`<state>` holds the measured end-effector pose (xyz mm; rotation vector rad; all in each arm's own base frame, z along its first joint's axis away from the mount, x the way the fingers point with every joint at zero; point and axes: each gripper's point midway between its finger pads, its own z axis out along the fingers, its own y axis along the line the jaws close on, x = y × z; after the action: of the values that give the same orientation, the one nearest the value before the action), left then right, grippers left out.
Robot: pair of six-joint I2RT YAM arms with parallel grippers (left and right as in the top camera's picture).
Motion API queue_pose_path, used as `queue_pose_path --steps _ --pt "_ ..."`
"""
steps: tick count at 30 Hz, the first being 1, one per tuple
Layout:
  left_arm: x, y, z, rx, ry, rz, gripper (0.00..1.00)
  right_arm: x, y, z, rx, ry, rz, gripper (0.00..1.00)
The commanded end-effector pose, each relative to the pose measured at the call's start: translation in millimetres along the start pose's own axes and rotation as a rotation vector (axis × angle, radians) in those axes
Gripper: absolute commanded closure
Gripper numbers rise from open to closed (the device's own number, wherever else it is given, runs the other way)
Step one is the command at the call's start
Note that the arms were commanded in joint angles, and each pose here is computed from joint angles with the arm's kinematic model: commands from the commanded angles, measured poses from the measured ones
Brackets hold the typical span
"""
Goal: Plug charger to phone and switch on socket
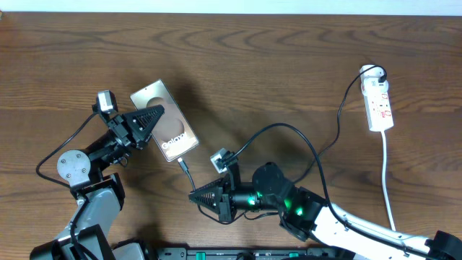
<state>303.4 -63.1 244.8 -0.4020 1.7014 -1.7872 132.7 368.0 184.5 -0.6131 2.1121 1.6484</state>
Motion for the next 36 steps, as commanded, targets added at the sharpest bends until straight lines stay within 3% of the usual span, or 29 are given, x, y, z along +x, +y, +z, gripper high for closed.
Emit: queue_pose_path --steps 1,16,36 --pt "-0.3 -11.6 2.7 0.015 0.024 0.077 0.93 -5.6 -6.5 -2.6 0.019 -0.012 -0.014 0.99" --pt "-2.4 -12.0 2.7 0.017 0.012 0.079 0.92 -11.4 -7.3 -5.7 0.007 -0.020 0.036 0.99" --pt "-29.4 -39.6 -1.2 0.112 -0.168 0.106 0.93 -22.6 2.1 -9.9 -0.078 -0.023 0.120 0.99"
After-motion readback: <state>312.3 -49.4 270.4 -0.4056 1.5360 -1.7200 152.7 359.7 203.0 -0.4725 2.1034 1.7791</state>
